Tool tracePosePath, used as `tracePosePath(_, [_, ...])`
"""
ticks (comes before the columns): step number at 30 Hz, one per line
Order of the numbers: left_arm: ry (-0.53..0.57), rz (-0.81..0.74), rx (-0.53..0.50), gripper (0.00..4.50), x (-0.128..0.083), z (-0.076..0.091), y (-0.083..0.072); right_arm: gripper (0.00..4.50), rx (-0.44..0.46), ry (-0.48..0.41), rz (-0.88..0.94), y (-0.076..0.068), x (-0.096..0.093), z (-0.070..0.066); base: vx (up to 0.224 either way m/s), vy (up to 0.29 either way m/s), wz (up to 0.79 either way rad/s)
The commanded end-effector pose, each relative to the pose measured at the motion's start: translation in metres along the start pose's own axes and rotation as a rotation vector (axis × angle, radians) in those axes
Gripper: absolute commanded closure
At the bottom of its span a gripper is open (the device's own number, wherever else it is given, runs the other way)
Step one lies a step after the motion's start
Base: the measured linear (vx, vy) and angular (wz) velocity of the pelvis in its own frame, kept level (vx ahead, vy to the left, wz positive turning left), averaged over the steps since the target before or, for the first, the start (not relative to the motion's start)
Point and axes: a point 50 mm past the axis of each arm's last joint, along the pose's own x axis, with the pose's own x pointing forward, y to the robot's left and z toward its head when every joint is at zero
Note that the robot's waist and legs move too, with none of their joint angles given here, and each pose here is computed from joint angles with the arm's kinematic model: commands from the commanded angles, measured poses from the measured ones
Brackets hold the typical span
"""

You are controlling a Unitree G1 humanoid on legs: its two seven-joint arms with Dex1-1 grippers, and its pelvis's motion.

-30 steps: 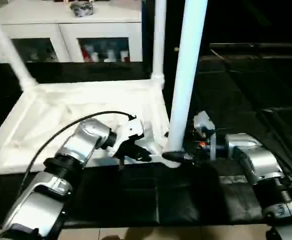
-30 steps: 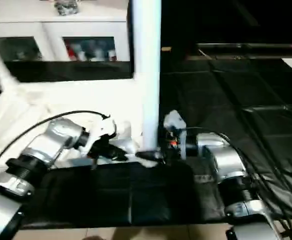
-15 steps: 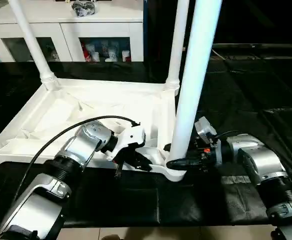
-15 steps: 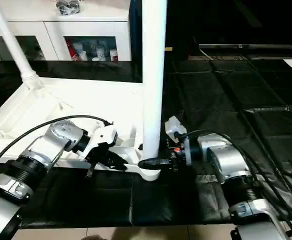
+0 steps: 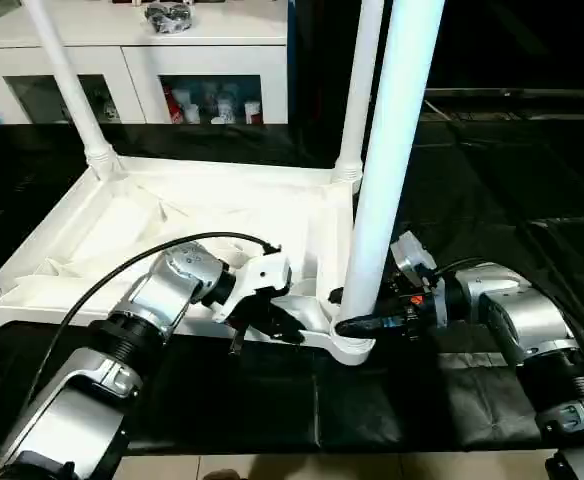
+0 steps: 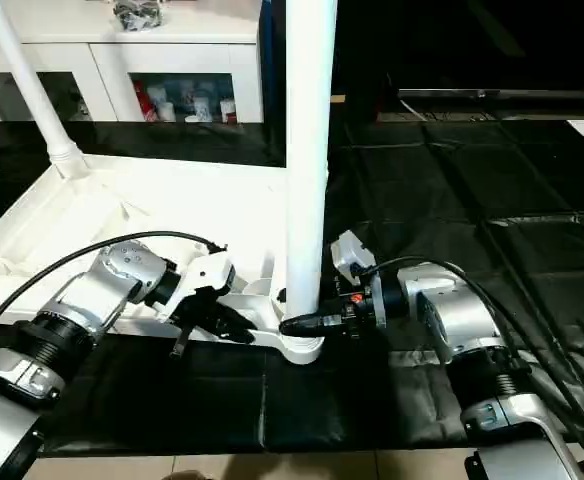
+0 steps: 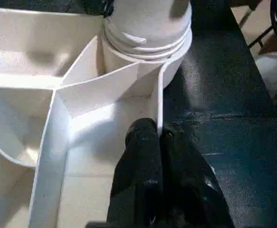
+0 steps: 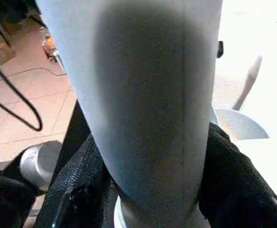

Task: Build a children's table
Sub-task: Rotate leg to tighten

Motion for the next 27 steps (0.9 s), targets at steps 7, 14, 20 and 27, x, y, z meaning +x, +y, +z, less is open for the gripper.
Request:
tracePosePath(7, [-0.113,0.231,-0.104,4.50,0.006,0.021,0.018,2.40,0.123,-0.056,-0.288,-0.014,0.031,-0.011,0.000,0.000,0.00])
tracePosePath(14, [-0.173,0.455,-0.236,4.50,0.019,0.039,0.035,2.41,0.211,-0.138,-0.587,-0.037,0.066,0.003,0.000,0.000,0.00])
tracePosePath(20, [-0.193,0.592,-0.291,4.50,0.023,0.048,0.043,2.41,0.213,-0.149,-0.704,-0.043,0.090,0.016,0.000,0.000,0.00])
tracePosePath(27, [-0.181,0.582,-0.266,4.50,0.020,0.045,0.041,1.77,0.207,-0.195,-0.652,-0.039,0.090,0.018,0.000,0.000,0.00])
